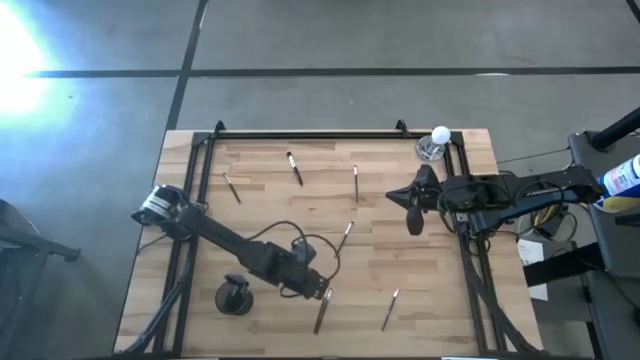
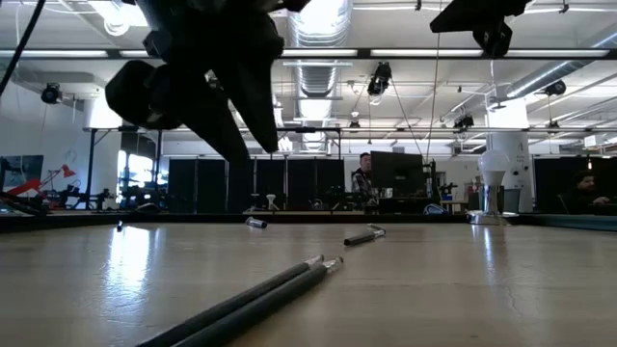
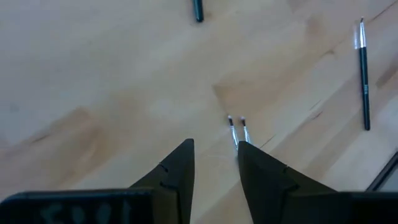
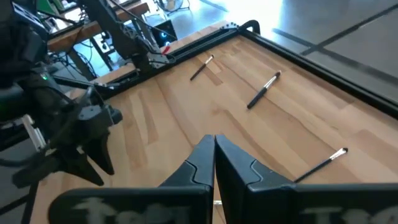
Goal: Pick & Place Makeup Brushes
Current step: Put the eyeshadow brush into the holder
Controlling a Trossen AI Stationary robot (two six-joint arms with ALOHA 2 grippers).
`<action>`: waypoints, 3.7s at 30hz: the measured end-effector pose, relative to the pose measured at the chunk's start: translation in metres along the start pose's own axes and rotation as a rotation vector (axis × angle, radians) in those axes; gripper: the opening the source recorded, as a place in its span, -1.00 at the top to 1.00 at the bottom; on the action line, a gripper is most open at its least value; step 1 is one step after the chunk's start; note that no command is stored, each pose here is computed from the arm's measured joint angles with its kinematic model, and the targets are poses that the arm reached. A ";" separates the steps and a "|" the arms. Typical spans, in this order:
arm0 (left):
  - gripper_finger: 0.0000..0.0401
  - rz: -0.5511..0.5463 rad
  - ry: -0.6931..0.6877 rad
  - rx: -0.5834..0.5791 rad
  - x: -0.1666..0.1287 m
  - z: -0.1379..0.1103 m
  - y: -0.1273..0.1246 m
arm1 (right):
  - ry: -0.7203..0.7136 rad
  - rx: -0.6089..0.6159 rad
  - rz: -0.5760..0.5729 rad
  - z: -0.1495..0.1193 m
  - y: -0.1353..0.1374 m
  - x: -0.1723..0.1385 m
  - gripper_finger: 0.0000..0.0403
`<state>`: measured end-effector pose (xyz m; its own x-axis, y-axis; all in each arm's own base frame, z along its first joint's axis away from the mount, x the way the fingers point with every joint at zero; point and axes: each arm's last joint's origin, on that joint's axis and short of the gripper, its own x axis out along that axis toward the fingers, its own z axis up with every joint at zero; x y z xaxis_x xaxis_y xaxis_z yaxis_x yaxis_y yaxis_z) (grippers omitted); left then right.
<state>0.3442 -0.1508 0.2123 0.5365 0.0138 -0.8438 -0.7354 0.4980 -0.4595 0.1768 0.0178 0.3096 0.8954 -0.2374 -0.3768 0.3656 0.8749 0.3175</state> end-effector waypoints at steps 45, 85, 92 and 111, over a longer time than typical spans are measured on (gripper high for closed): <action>0.47 0.055 0.000 -0.053 0.087 -0.015 -0.051 | 0.023 0.004 -0.035 -0.003 -0.002 -0.001 0.96; 0.34 0.105 -0.020 0.005 0.091 -0.009 -0.063 | 0.027 -0.102 0.019 -0.002 -0.002 -0.007 0.96; 0.34 0.117 -0.006 0.005 0.092 -0.009 -0.061 | 0.026 -0.119 0.020 -0.002 -0.002 -0.007 0.96; 0.80 0.308 0.047 0.121 0.083 -0.013 -0.044 | 0.026 -0.135 0.021 -0.002 -0.002 -0.007 0.96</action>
<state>0.4161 -0.1829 0.1589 0.2749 0.1412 -0.9510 -0.8043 0.5757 -0.1471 0.1695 0.0190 0.3099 0.8948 -0.2095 -0.3942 0.3081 0.9288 0.2060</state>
